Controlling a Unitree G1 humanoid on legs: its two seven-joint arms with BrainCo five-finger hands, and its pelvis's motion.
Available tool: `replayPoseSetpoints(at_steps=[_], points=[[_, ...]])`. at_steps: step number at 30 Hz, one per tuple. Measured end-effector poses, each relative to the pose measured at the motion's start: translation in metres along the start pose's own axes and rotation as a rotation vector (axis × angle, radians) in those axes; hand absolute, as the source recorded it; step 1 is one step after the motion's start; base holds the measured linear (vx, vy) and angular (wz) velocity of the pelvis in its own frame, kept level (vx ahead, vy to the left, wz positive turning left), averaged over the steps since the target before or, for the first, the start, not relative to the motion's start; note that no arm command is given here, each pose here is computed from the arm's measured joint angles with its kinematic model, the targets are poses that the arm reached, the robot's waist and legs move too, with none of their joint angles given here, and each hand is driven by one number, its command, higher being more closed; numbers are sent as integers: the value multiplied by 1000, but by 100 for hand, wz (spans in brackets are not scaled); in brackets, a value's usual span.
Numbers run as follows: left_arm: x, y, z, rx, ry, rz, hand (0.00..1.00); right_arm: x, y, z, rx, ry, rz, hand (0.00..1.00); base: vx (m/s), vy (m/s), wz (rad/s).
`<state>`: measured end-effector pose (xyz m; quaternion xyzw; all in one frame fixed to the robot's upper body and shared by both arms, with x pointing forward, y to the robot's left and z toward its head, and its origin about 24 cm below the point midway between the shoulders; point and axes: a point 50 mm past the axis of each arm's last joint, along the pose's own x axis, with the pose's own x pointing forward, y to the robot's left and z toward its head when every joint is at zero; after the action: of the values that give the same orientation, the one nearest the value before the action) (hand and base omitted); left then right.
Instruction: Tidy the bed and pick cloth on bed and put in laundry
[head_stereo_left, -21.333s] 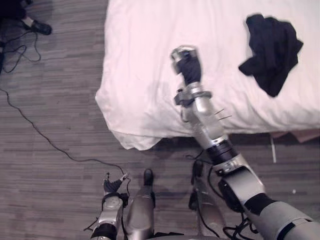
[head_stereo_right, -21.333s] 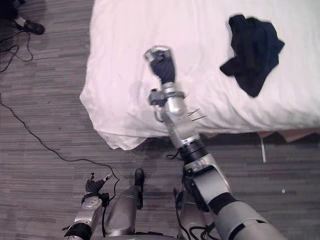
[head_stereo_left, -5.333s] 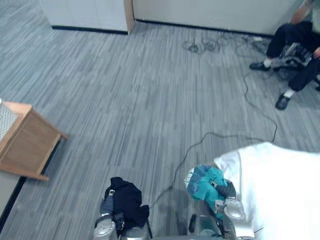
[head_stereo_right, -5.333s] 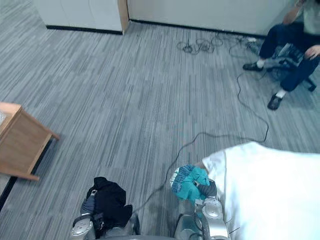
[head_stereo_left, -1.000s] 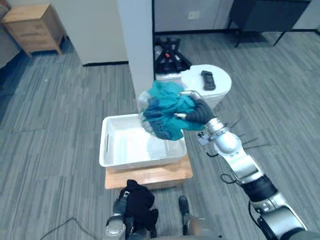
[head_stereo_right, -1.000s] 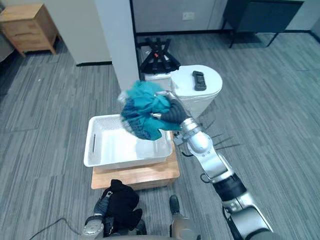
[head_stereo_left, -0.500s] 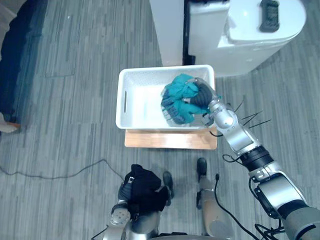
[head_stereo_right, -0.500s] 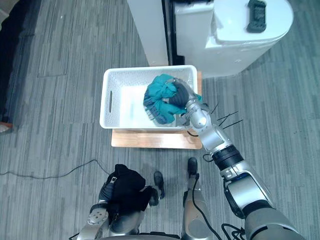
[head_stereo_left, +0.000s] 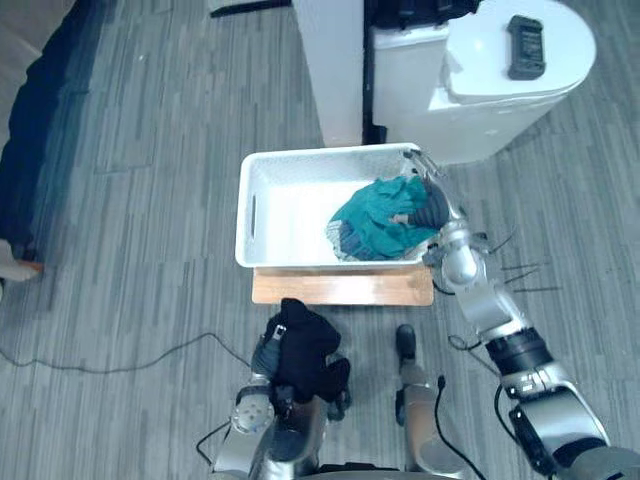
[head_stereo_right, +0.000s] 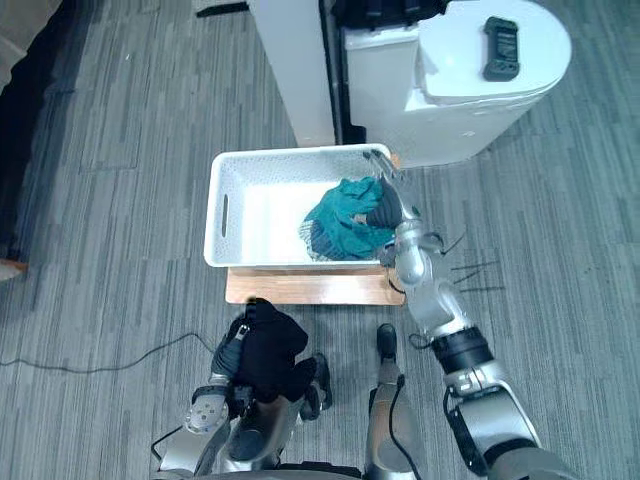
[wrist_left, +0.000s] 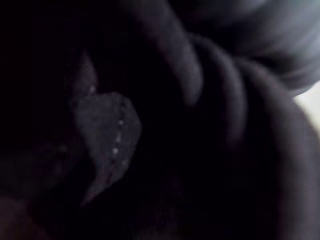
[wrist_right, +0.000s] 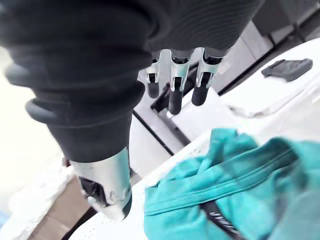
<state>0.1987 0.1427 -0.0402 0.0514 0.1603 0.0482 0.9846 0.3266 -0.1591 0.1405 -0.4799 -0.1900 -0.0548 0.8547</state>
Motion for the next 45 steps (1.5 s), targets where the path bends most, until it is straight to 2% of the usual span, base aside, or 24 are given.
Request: replayPoseSetpoints(at_steps=[3, 7, 9, 14, 18, 29, 30, 40, 45], points=[[2, 14, 14, 14, -62, 32, 100, -30, 1, -21, -19, 97, -40, 0, 37, 8, -27], [8, 35, 44, -44, -179, 126, 100, -70, -9, -49, -24, 274, -124, 0, 36, -6, -15], [16, 57, 72, -71, -284, 230, 100, -91, -15, -64, -35, 366, -162, 0, -11, 4, -12], [26, 103, 115, -46, -435, 429, 100, -121, -6, -78, -26, 476, -118, 0, -49, -1, -25], [34, 109, 137, -41, -504, 492, 100, -139, 3, -83, 6, 529, -74, 0, -59, -17, -11], [75, 115, 150, 46, -407, 595, 100, -126, 17, -34, 199, 372, -76, 0, -44, -13, -9], [78, 118, 154, 57, -407, 606, 0, -123, 18, -29, 213, 355, -88, 0, -46, 22, -2], [93, 86, 146, 107, -330, 565, 0, -121, 19, -23, 240, 339, -109, 0, 3, 56, -15], [89, 75, 125, 113, -278, 535, 0, -143, 36, -34, 261, 448, -42, 0, 23, 28, 6]])
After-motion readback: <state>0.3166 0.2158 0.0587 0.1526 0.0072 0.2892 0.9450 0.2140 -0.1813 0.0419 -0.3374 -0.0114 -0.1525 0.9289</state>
